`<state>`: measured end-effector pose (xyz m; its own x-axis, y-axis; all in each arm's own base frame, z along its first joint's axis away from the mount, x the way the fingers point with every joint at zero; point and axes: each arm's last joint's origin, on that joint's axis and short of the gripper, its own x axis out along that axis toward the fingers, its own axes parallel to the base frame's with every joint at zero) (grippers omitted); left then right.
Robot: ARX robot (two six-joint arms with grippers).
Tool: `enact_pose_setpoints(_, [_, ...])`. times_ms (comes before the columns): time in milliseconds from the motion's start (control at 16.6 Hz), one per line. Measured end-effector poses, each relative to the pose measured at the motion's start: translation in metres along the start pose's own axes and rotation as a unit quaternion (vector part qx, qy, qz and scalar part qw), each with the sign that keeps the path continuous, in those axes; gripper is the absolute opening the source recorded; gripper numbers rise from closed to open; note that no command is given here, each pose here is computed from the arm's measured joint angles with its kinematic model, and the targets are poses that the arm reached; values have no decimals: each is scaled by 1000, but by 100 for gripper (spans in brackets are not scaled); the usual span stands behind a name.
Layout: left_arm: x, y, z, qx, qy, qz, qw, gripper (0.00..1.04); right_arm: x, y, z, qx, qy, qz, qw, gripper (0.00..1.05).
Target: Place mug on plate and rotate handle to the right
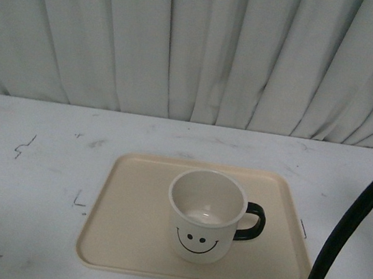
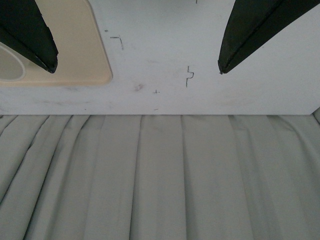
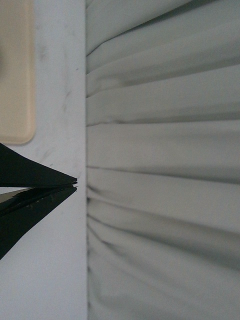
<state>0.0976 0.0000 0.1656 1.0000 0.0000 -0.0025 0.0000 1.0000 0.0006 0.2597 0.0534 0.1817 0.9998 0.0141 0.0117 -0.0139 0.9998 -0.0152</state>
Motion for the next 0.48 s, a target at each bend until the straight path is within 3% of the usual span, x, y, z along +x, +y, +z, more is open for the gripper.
enact_pose_setpoints(120, [0, 0, 0, 0, 0, 0, 1000, 98, -23, -15, -12, -3, 22, -9, 1000, 2])
enact_pose_setpoints(240, [0, 0, 0, 0, 0, 0, 1000, 98, -45, -27, -11, 2, -8, -11, 1000, 2])
enact_pose_setpoints(361, [0, 0, 0, 0, 0, 0, 1000, 98, -65, -32, -25, -2, 30, -5, 1000, 2])
enact_pose_setpoints(481, [0, 0, 0, 0, 0, 0, 1000, 98, -78, -39, -16, 0, 6, -11, 1000, 2])
